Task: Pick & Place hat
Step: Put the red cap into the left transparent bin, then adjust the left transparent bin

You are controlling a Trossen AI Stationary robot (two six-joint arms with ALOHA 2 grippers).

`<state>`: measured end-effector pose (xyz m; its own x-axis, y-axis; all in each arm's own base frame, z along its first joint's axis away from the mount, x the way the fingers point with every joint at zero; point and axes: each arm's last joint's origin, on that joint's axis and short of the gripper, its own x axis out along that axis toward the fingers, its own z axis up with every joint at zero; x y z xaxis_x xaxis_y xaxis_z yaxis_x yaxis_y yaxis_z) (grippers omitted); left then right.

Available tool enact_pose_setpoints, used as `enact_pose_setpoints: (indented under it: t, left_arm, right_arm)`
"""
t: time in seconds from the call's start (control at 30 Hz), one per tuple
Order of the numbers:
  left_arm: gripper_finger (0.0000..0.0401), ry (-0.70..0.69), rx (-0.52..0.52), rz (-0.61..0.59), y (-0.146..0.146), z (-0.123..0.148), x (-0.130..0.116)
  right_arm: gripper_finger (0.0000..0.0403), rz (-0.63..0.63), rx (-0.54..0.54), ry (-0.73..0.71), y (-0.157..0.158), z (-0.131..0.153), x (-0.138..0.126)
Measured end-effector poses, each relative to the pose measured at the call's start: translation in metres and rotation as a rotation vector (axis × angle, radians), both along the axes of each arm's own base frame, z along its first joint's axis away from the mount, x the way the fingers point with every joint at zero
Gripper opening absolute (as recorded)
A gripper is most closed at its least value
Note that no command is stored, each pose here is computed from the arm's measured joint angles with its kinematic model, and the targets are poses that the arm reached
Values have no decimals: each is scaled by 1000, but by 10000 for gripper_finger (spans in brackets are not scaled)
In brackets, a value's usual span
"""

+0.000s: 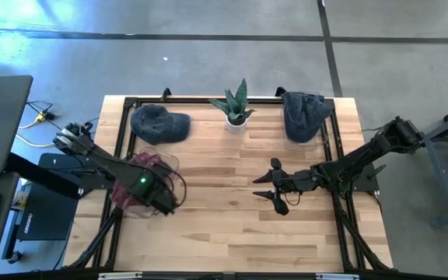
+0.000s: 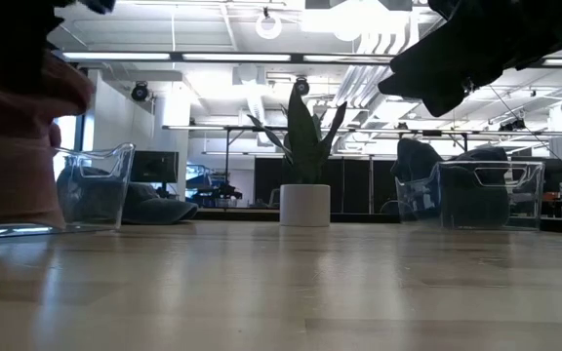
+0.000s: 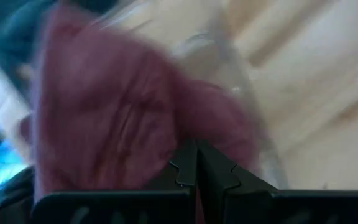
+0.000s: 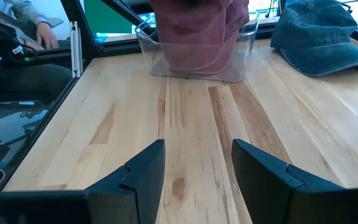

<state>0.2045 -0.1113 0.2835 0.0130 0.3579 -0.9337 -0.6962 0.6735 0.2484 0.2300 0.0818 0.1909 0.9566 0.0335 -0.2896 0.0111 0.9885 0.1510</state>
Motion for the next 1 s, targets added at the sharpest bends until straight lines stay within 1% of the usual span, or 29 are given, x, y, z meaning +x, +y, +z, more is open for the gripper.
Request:
enact_pose_setpoints:
  t: [0.07,0.17,0.27,0.33,0.43,0.5,0.53,0.63,0.7,0.83,0.9,1.0]
  left_arm:
    - [0,-7,12,38,1,-1,-8]
    - [0,-73,-13,52,3,0,-19]
    - [0,-147,-64,73,3,4,-19]
    - [0,-222,-85,68,2,12,-15]
    - [0,-360,-128,0,-7,22,-4]
    - [0,-443,-153,-68,-15,23,5]
    - [0,-464,-168,-87,-18,20,10]
    - [0,-406,-214,-101,-25,2,23]
    - [0,-352,-194,-85,-25,-13,32]
    - [0,-282,-76,-25,-15,-40,43]
    - [0,-260,-18,4,-6,-54,52]
    - [0,-187,60,34,10,-73,59]
  right_arm:
    - [181,0,-2,4,0,0,0]
    - [181,1,-2,4,0,0,0]
    - [181,8,1,6,0,0,0]
    - [181,8,1,6,0,-1,0]
    - [181,7,0,5,0,-1,0]
    - [181,7,1,6,0,-1,0]
    - [181,7,1,5,0,-1,0]
    - [181,7,1,5,0,0,0]
    - [181,7,2,3,0,0,0]
    - [181,6,5,0,0,0,0]
    - [181,6,6,-2,0,0,0]
    - [181,6,6,-2,0,0,0]
